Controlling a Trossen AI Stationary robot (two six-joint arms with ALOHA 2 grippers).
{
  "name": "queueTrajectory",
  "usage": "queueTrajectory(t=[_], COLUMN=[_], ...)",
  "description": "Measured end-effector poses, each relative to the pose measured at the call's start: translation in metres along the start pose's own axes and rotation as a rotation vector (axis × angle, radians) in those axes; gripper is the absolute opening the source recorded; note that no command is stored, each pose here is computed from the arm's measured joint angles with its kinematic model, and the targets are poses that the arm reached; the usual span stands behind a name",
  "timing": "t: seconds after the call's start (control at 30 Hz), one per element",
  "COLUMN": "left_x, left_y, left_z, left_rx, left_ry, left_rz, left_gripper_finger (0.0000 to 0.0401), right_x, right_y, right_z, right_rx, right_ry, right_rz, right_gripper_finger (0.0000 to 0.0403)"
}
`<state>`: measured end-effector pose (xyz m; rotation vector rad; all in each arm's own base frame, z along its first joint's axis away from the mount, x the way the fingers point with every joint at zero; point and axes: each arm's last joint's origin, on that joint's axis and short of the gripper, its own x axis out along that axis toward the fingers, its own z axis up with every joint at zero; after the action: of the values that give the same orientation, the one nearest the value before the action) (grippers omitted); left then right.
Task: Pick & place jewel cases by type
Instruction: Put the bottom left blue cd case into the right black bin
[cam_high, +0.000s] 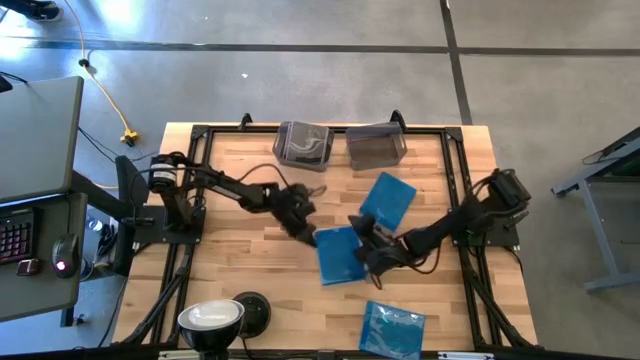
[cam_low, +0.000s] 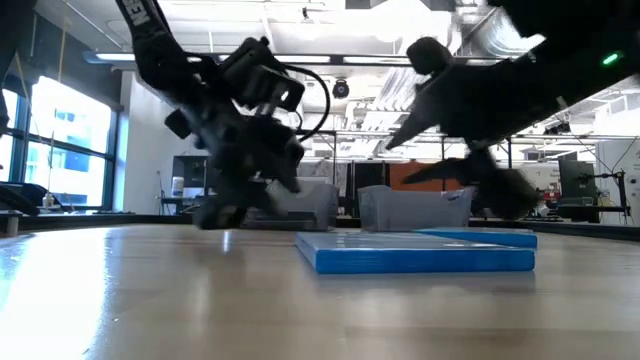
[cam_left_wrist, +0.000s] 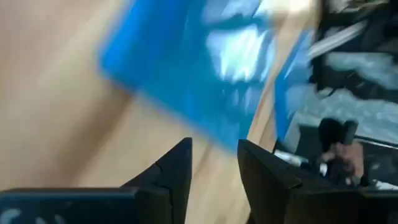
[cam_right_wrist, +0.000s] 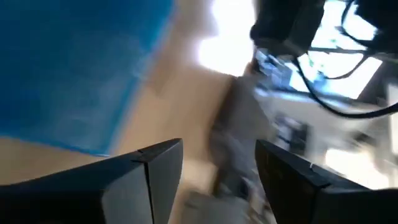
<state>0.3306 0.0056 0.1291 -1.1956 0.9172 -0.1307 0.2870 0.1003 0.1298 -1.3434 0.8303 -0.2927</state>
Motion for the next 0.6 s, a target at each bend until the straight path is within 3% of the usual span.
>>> queueTrajectory(t=[0.13, 0.3, 0.37, 0.6], left_x=[0.014, 0.029, 0.032, 0.034], left_y=[-0.006, -0.01, -0.01, -0.012], left_z=[-0.021, -0.036, -0.037, -0.031], left_rx=[-0.07, -0.133, -0.152, -0.177], left_ry=[0.04, -0.091, -0.156, -0.314], left_rz=[0.06, 0.153, 0.175, 0.164], left_gripper_finger=[0.0133, 0.0133, 0.0134, 0.0134], right_x=[-0.018, -0.038, -0.041, -0.036], right_y=[-0.002, 0.009, 0.019, 0.048], right_z=[-0.007, -0.017, -0.021, -0.032], right_rx=[0.074, 0.095, 0.058, -0.048], right_ry=[-0.124, -0.315, -0.363, -0.409], right_rz=[0.219, 0.52, 0.536, 0.404], right_gripper_finger=[0.0197, 0.0197, 0.0197, 0.0196])
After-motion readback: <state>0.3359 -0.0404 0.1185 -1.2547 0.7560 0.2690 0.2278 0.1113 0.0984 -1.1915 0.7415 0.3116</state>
